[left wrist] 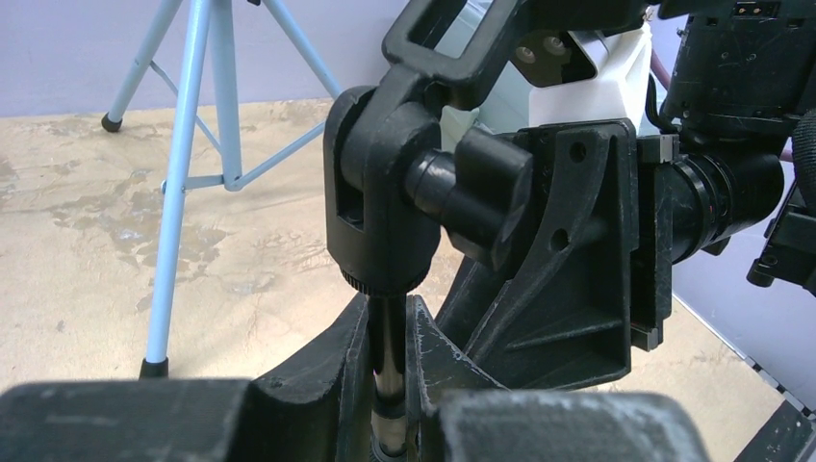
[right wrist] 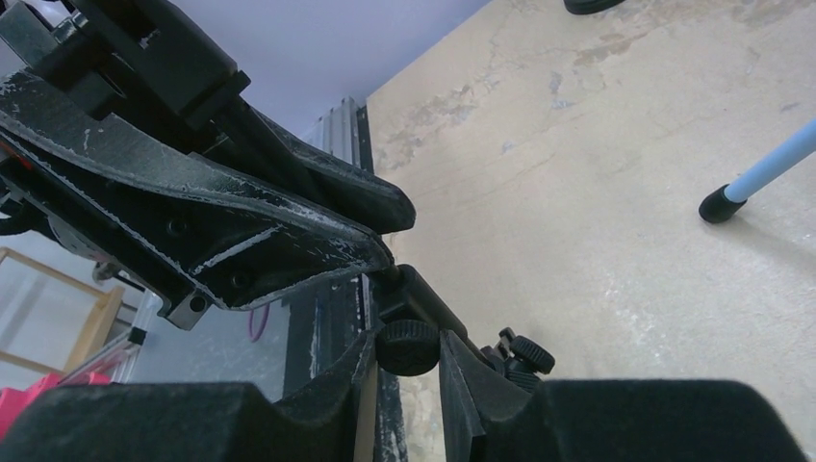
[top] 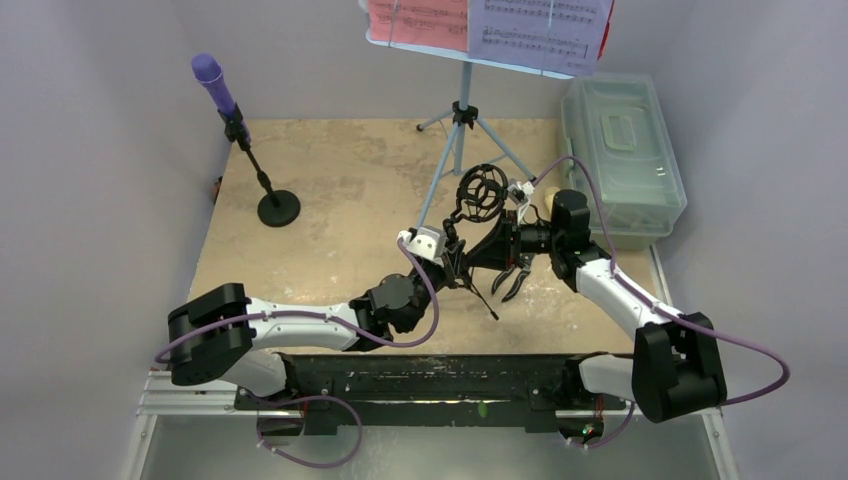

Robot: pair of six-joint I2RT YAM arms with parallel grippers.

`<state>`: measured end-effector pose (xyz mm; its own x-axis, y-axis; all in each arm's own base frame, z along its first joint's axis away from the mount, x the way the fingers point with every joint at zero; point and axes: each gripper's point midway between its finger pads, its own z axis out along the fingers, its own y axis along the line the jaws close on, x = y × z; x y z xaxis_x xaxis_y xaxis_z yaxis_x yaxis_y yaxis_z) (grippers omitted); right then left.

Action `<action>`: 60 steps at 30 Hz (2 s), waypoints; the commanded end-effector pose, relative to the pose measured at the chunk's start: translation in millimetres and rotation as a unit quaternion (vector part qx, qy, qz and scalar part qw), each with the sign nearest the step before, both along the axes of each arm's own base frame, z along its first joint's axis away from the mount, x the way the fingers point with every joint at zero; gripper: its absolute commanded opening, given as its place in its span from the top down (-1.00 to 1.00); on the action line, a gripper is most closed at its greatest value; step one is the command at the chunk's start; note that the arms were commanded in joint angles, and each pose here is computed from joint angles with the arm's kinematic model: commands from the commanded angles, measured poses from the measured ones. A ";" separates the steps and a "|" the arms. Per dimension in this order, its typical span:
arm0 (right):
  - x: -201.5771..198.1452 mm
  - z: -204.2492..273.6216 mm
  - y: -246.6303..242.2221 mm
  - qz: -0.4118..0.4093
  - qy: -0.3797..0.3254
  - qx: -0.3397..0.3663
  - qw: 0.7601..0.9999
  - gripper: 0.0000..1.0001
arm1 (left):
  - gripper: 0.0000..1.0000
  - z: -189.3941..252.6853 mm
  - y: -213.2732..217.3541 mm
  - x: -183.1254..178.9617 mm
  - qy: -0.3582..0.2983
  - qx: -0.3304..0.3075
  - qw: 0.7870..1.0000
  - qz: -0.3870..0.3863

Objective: Pack up the instrument practice props
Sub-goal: Unscrew the knob on the microphone stand.

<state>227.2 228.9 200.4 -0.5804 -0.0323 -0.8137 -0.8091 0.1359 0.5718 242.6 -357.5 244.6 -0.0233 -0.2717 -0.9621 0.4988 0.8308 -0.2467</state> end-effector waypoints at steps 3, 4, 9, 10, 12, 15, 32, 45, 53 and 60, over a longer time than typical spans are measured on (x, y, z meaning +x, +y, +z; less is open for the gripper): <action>-1.2 9.1 2.3 0.021 -0.040 0.003 0.999 0.69 | 1.00 54.7 -4.2 -2.6 -0.028 -0.096 0.995 -0.007; -1.5 10.0 2.3 0.024 -0.048 0.002 0.999 0.75 | 1.00 54.5 -4.1 -3.1 -0.027 -0.097 0.995 -0.008; -5.4 8.9 -0.4 0.051 -0.110 -0.010 0.993 0.88 | 1.00 53.1 -2.4 -4.4 -0.019 -0.104 0.994 -0.011; -4.1 8.9 -1.4 0.055 -0.134 -0.017 0.989 0.90 | 1.00 52.4 -1.2 -4.6 -0.015 -0.105 0.994 -0.010; -6.9 3.5 -4.4 0.065 -0.156 -0.034 0.985 0.95 | 1.00 49.0 1.6 -4.1 0.001 -0.108 0.994 -0.004; -7.6 -0.7 -8.5 0.078 -0.221 -0.054 0.971 1.00 | 1.00 43.6 4.9 -3.7 0.024 -0.116 0.993 0.002; -44.2 -40.6 -27.2 0.180 -0.434 -0.090 0.878 1.00 | 1.00 26.2 -4.1 0.0 0.127 -0.125 0.984 -0.009; -41.5 -41.2 -28.3 0.174 -0.419 -0.100 0.886 0.15 | 1.00 22.5 -6.5 1.2 0.125 -0.121 0.985 -0.013; -39.6 -27.9 -30.8 0.160 -0.390 -0.098 0.901 -0.58 | 1.00 16.6 -0.6 1.4 0.116 -0.119 0.986 -0.008; -19.8 -7.6 -28.3 0.102 -0.301 -0.100 0.943 -0.75 | 1.00 20.5 5.7 -1.3 0.089 -0.112 0.990 -0.016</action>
